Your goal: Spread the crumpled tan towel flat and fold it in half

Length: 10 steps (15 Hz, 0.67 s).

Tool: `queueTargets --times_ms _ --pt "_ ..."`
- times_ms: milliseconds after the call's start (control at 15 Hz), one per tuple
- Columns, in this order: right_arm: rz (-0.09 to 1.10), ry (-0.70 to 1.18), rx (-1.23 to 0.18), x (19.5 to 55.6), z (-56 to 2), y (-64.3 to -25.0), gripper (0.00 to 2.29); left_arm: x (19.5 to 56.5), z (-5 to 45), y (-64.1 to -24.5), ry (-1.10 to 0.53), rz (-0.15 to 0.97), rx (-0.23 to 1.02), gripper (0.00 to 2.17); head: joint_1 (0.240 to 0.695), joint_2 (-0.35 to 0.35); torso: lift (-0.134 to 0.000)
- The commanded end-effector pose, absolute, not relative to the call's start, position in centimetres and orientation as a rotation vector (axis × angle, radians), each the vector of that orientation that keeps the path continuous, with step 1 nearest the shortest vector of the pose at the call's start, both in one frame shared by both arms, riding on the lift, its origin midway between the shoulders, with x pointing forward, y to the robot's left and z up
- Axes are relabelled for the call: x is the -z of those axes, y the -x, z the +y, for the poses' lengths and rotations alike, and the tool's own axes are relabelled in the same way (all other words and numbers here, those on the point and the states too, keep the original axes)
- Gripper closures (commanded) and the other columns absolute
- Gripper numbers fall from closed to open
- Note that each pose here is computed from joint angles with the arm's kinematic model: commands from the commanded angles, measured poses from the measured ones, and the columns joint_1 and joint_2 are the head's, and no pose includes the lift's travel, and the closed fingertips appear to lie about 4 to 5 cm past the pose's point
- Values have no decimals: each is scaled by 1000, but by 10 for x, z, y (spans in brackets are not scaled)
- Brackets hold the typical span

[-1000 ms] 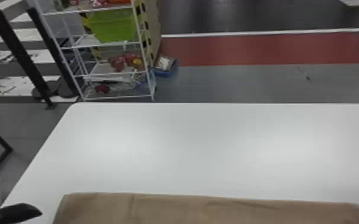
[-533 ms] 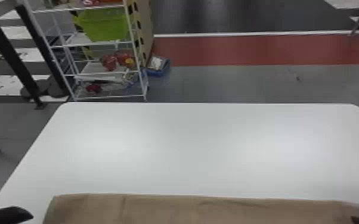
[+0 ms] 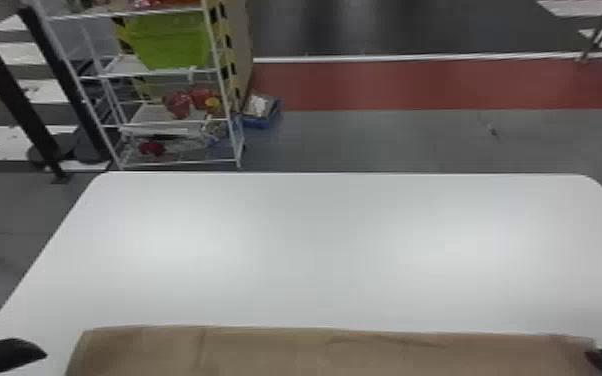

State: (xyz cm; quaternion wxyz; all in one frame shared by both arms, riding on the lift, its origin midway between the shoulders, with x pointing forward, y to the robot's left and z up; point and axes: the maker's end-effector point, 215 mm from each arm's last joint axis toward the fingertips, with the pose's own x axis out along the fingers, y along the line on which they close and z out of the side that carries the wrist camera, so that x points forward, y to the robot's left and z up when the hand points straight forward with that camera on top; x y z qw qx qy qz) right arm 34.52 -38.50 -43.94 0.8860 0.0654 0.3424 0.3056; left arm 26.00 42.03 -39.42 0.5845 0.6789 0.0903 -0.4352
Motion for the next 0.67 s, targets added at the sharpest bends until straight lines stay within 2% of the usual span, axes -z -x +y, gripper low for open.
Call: queueTargets --times_ms 0,200,333,400,600 --pt "709 -138 -626 439 -387 -346 1322 379 432 -280 -1458 233 923 100 695 70 -123" --pt "711 -139 -625 441 -386 -344 1318 366 472 -312 -996 377 756 147 695 90 -123" --pt "714 -133 -625 443 -385 -344 1322 372 473 -321 -808 444 717 164 695 139 -123" --pt "712 -131 -625 443 -385 -344 1318 381 475 -322 -651 501 699 171 695 148 -123" --pt "716 -122 -624 444 -387 -342 1318 392 469 -320 -492 560 714 191 695 155 -123"
